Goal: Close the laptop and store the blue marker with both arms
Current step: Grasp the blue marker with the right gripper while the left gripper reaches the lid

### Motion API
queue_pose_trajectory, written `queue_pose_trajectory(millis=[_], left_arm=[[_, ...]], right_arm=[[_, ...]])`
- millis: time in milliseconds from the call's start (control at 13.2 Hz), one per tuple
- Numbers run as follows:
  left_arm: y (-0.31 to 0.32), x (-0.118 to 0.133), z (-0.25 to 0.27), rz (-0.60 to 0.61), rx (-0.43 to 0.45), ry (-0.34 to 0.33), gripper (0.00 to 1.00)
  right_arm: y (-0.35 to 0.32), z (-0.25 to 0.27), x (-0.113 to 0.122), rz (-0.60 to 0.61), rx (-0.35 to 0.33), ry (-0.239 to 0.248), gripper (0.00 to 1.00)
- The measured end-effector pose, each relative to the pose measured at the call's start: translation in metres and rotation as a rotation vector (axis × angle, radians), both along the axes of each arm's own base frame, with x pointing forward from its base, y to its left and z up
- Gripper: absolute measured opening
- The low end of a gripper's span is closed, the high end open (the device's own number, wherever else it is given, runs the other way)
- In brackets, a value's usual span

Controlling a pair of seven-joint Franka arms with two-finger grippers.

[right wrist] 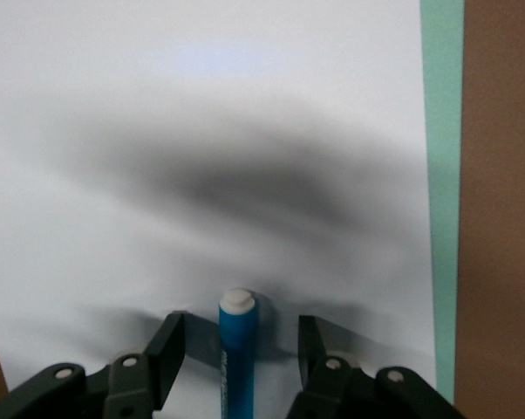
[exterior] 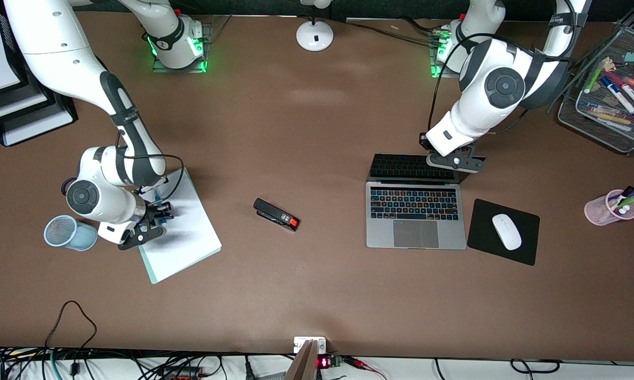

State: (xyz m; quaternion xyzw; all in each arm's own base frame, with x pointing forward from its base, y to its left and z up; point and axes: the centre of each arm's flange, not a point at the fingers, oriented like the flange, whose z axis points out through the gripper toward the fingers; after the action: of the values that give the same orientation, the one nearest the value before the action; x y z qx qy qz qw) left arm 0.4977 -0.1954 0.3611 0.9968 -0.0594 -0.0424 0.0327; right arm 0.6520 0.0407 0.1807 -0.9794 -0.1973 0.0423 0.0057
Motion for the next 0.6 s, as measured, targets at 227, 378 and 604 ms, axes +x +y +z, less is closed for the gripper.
queue_pose_trajectory(millis=[227, 378, 604], left_arm=[[-0.002, 0.007, 0.0, 0.006, -0.022, -0.057, 0.01], [-0.003, 0.014, -0.008, 0.012, -0.039, -0.084, 0.01], [-0.003, 0.024, -0.024, 0.008, -0.05, -0.111, 0.01]], right_arm=[[-0.001, 0.0, 0.0, 0.001, -0.001, -0.001, 0.56], [-0.003, 0.002, 0.001, 0.0, -0.004, -0.005, 0.4], [-0.003, 0.003, 0.001, 0.0, -0.004, -0.006, 0.33]])
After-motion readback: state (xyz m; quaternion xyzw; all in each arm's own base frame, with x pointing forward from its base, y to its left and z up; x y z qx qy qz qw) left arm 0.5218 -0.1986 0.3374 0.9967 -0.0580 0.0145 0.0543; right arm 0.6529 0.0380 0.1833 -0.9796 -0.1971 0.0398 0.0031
